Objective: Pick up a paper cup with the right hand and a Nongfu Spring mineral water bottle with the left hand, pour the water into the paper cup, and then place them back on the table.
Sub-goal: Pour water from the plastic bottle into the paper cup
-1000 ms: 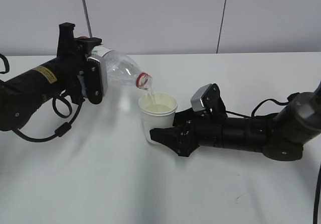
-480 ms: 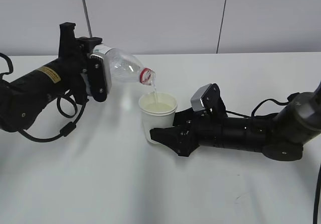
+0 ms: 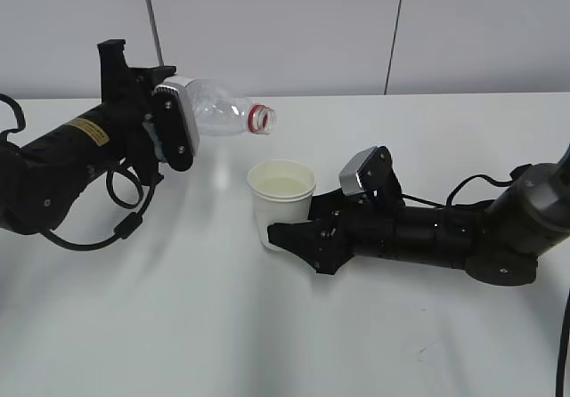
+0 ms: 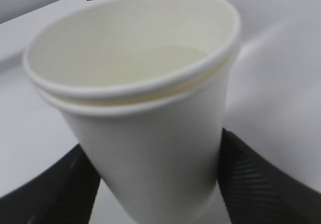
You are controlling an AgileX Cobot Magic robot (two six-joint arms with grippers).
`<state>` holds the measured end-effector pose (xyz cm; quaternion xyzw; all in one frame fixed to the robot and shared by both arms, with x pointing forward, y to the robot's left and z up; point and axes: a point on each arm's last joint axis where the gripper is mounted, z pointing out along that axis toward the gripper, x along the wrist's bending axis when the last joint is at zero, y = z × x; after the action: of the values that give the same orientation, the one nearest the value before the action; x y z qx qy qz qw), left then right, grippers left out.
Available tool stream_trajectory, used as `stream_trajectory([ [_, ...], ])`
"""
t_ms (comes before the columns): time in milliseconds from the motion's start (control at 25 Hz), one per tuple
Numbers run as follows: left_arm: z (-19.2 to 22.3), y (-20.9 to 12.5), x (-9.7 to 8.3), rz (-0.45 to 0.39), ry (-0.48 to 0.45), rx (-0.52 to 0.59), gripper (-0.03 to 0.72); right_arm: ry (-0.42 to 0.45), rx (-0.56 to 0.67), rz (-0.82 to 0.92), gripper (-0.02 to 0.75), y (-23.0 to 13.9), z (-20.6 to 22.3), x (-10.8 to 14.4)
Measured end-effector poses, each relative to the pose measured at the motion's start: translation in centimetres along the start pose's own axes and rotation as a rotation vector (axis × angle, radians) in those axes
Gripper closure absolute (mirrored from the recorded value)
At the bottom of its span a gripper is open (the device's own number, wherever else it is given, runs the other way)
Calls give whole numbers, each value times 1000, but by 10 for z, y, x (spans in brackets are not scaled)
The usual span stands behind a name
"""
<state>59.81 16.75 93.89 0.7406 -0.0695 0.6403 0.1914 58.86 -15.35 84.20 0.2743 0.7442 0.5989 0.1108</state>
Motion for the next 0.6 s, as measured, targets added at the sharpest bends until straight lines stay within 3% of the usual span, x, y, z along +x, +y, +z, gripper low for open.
stream_trajectory([
  [320,0,-4,-1,-234,-10,47,284,-39,-19,19,218,2,0,-4],
  [600,0,-6,-1,-535,3,65,284,-71,-34,34,218,3,0,-6],
])
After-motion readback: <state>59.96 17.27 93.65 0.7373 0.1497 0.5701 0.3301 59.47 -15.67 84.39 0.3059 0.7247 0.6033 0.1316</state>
